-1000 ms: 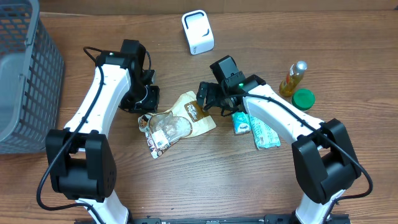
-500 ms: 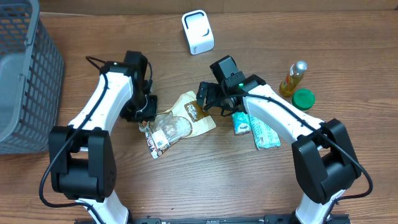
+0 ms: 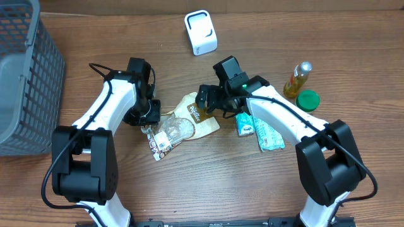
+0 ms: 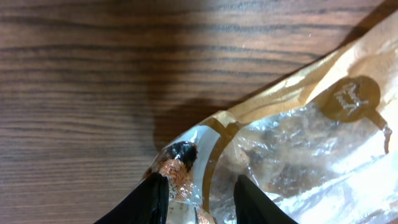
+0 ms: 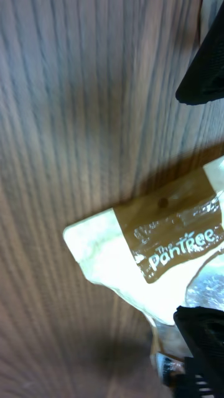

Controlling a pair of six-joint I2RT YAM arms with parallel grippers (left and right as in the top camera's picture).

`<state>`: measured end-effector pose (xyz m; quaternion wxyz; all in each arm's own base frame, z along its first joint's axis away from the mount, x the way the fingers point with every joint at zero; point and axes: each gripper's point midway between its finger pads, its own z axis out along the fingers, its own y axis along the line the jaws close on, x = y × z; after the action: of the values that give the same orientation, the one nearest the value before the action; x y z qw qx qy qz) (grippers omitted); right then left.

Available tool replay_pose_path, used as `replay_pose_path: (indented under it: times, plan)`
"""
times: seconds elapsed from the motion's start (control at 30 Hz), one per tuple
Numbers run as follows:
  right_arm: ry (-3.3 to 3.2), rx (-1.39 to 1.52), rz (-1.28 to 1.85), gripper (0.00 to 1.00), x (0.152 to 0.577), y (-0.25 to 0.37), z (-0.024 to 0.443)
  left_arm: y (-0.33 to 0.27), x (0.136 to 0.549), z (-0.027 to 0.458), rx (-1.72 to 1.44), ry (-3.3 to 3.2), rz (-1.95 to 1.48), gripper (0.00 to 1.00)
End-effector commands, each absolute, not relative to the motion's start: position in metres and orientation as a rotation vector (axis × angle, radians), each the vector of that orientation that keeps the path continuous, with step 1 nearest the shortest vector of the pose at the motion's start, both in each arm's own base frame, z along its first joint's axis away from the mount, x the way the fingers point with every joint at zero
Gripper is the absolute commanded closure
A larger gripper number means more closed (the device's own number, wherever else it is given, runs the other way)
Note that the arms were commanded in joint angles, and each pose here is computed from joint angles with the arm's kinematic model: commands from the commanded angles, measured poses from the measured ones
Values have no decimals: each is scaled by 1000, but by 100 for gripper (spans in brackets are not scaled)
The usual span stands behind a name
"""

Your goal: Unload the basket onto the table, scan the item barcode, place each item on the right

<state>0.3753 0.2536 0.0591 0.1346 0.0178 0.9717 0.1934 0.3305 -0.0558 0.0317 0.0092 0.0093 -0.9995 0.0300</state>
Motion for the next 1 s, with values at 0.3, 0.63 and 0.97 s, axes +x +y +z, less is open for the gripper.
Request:
replay_pose_path:
  times: [0.3,0.63,0.97]
  plan:
    - [2965,-55,861,0,350,289,11,-52,332,27,49,-3125,74,60]
    - [2971,-219,1095,0,326,316,17,-52,334,27,49,-3132,76,60]
    - [2865,-247,1324,5,319,343,21,-53,333,27,47,-3131,81,59]
